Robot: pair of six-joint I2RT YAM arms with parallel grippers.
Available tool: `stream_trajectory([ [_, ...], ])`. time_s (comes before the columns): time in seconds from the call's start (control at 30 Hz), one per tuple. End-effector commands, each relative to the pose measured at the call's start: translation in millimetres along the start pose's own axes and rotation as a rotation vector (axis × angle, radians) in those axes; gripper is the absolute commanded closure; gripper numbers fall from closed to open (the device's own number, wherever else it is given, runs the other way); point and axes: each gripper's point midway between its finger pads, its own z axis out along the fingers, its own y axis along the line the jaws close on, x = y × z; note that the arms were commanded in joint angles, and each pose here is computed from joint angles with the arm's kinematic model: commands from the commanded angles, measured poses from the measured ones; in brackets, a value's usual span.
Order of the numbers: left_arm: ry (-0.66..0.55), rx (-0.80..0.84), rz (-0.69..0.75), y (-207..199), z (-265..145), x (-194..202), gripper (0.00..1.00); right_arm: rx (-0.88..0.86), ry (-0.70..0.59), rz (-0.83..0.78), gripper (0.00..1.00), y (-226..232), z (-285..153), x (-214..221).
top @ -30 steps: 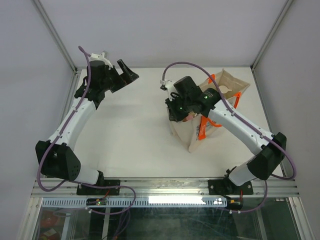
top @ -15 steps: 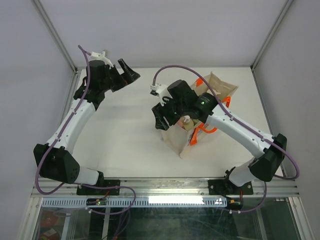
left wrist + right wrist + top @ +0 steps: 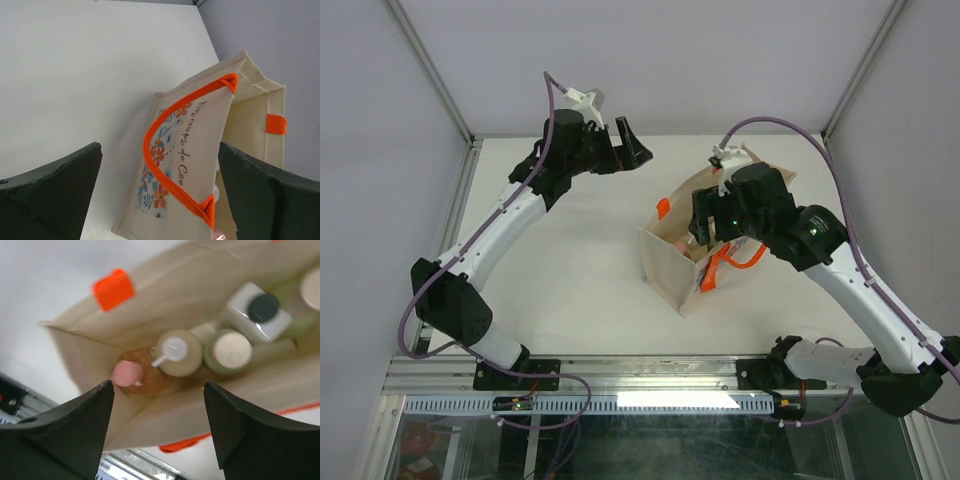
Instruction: Take the personal care products out of the canvas bag
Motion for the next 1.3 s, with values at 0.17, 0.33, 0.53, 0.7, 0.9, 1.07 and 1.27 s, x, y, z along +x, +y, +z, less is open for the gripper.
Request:
stream_trajectory([
  [0.17, 0.021, 0.164, 0.174, -86.3, 19.2, 10.7, 0.01, 0.393, 0.106, 0.179, 0.28, -80.8, -14.7, 49.3],
  [0.33, 0.053, 0.193, 0.293, -117.4, 22.7, 31.5, 0.01, 0.424, 0.140, 0.221, 0.28, -86.2, -19.4, 77.4],
  [0.53, 0.066, 0.230, 0.409, -147.8, 17.4, 50.0, 0.01, 0.371, 0.109, 0.282, 0.29, -81.1, -10.3, 105.6],
  [0.7, 0.149, 0.229, 0.460, -151.0, 22.6, 83.1, 0.02, 0.363, 0.077, 0.343, 0.35, -81.1, -0.9, 120.2],
  [0.9, 0.252, 0.213, 0.572, -155.0, 28.8, 130.8, 0.05, 0.345, 0.076, 0.358, 0.45, -78.4, 3.2, 122.6],
  [1.07, 0.310, 0.149, 0.552, -138.4, 37.5, 150.3, 0.11, 0.311, 0.014, 0.350, 0.54, -76.3, 5.9, 115.3],
  [1.27, 0.335, 0.024, 0.541, -110.1, 38.3, 159.3, 0.13, 0.226, -0.011, 0.322, 0.56, -63.2, 13.6, 103.4],
])
